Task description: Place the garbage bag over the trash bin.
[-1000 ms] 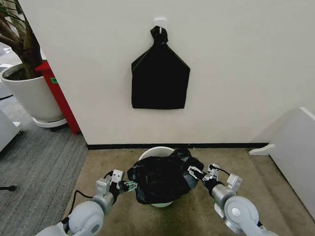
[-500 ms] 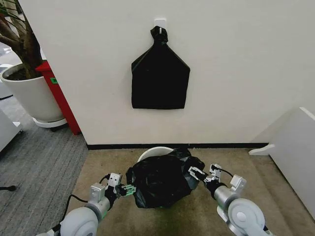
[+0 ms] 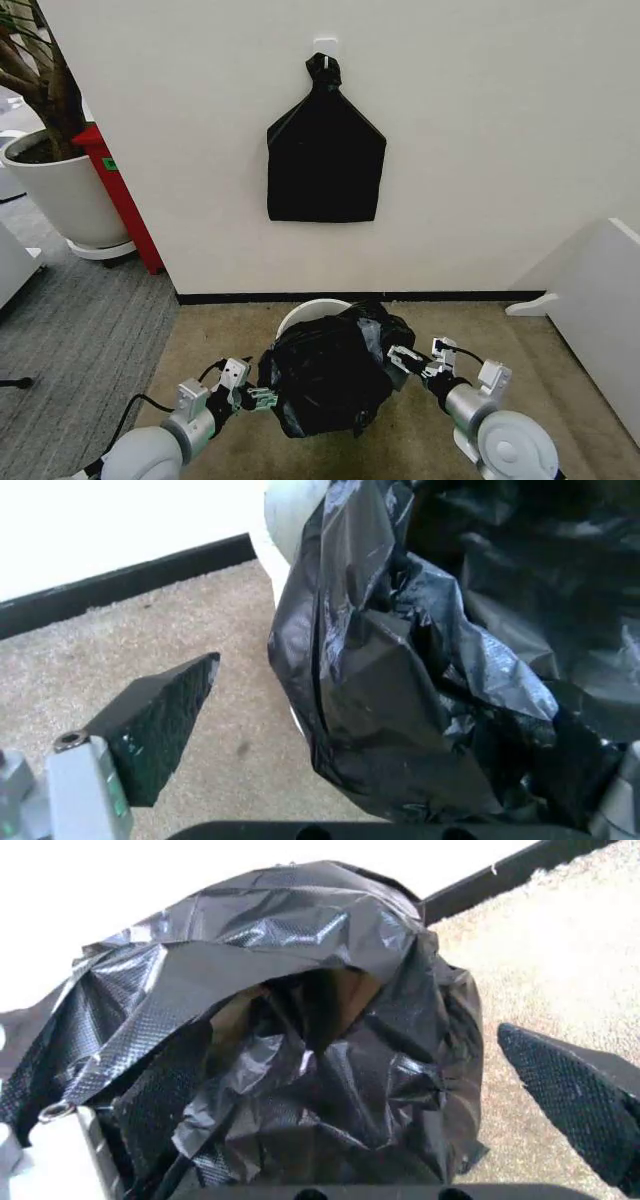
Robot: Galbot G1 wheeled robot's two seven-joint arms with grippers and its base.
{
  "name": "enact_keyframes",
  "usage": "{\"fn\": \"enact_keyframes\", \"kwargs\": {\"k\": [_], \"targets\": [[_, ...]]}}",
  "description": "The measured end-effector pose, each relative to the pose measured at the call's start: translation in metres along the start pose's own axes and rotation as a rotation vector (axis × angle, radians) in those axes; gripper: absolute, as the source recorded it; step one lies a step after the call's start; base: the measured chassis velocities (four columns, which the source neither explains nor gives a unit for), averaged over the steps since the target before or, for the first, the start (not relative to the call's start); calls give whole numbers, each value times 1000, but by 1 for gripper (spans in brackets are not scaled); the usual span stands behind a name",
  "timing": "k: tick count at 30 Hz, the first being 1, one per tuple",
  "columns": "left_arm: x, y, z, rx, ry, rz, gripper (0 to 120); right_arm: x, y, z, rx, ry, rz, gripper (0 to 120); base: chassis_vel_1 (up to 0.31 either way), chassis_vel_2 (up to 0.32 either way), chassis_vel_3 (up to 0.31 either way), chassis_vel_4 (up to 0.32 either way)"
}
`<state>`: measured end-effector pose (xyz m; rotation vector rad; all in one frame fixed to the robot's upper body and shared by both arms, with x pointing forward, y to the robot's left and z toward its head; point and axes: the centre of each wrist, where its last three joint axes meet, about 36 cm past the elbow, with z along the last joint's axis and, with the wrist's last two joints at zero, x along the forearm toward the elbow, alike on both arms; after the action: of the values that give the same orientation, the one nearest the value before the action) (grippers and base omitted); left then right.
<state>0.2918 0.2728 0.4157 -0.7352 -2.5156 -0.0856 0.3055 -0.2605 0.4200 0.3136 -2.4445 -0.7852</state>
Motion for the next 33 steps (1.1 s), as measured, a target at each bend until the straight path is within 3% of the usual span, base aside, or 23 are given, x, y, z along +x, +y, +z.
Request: {"fn": "enact_keyframes", "kwargs": {"k": [6,11,20,28,33], "targets": [[-1,4,-5,4,-10,-13,100,4,1,2,69,-15,52,100,0,0,0,0],[-8,15,-14,7,-32,-47,100,5,9,5,215,-55,173,100,0,0,0,0],[-14,35,-12,-3,-24,-69,100,17,21,7,296,-69,264,100,0,0,0,0],[-11,29,-5,-15,-36,14,100,38,16,13,253,-30,148,100,0,0,0,0],[-9,25,5,-96,-56,81,100,43,-12,18,375,24,46,100,0,0,0,0]]}}
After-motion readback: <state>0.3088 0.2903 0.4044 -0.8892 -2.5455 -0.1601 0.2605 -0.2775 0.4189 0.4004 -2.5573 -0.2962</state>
